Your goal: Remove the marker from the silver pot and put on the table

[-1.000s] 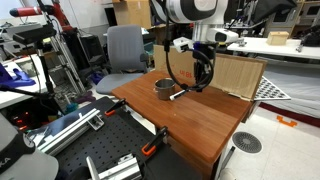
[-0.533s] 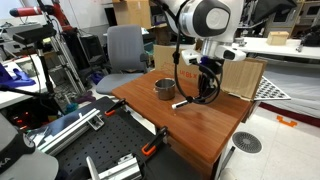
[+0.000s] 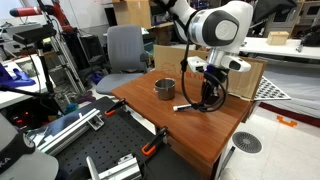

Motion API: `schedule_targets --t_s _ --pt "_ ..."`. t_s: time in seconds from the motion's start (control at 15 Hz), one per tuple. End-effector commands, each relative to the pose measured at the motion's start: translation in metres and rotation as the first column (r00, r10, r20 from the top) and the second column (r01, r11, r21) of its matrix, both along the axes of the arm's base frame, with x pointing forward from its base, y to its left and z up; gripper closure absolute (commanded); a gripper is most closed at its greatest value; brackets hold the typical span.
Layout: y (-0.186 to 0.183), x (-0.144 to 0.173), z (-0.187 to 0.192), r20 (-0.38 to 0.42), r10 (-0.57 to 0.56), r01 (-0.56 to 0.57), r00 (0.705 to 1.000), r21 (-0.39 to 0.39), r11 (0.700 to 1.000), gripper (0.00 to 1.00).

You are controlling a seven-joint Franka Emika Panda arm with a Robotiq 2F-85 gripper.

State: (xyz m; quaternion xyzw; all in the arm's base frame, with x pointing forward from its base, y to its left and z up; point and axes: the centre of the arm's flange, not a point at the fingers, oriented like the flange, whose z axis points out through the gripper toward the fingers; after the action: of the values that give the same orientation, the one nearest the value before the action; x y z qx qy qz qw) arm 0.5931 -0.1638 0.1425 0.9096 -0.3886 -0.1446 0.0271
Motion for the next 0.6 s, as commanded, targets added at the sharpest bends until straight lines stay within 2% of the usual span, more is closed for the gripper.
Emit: schedule_targets --t_s 0.0,0.4,0.53 --pt "-0.0031 0.0118 -0.0057 -0.020 0.008 -0.007 1.000 0.023 1.000 0.49" --pt "-0.0018 0.0150 -0.0040 -0.017 0.011 -0.011 1.000 0.023 1.000 0.04" --pt "-0.0012 0.0158 -0.0024 -0.013 0.016 -0.016 1.000 0.029 0.999 0.00"
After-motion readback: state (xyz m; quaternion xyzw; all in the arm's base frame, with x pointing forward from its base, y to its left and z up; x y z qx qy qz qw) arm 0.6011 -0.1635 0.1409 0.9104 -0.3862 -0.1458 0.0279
